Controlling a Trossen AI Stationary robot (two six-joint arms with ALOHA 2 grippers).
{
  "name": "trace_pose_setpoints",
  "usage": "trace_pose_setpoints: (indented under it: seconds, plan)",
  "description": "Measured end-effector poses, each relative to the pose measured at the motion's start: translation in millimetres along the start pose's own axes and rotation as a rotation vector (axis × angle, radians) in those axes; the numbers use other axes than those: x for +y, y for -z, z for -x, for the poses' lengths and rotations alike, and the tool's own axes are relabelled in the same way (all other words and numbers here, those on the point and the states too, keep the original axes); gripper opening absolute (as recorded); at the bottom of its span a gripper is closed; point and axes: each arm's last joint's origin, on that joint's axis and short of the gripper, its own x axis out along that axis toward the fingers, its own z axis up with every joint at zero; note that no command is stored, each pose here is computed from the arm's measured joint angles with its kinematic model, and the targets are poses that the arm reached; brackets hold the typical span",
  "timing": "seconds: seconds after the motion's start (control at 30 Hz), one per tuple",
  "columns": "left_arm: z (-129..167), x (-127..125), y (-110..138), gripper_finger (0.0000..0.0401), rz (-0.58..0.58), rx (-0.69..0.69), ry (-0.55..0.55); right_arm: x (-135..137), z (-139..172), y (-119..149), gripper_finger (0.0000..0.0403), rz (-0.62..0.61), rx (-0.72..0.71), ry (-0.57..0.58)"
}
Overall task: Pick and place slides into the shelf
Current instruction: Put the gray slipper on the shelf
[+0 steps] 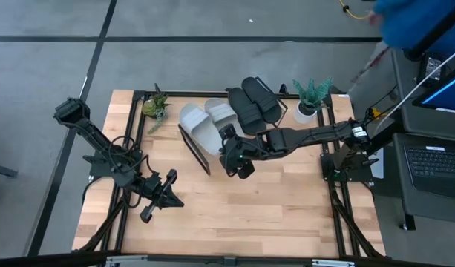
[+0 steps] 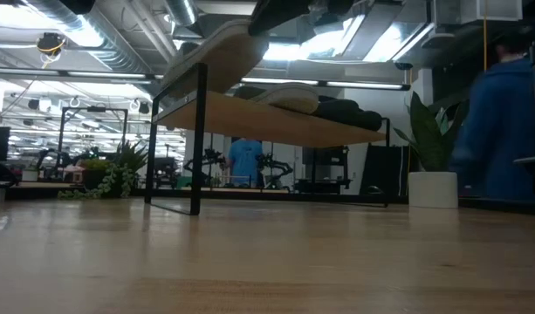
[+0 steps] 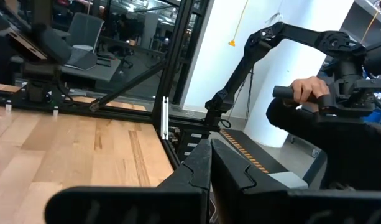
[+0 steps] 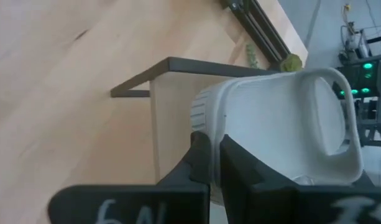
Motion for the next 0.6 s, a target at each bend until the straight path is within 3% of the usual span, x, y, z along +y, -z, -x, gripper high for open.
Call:
trace_pose_setpoints:
  seconds: [0.6]
  plan:
    - [0.0,-0.1,-0.2,0.0000,0.001,-0.002,0.000,3.4,-20.4,5.4,0.0015,-0.003,0.007,-0.089]
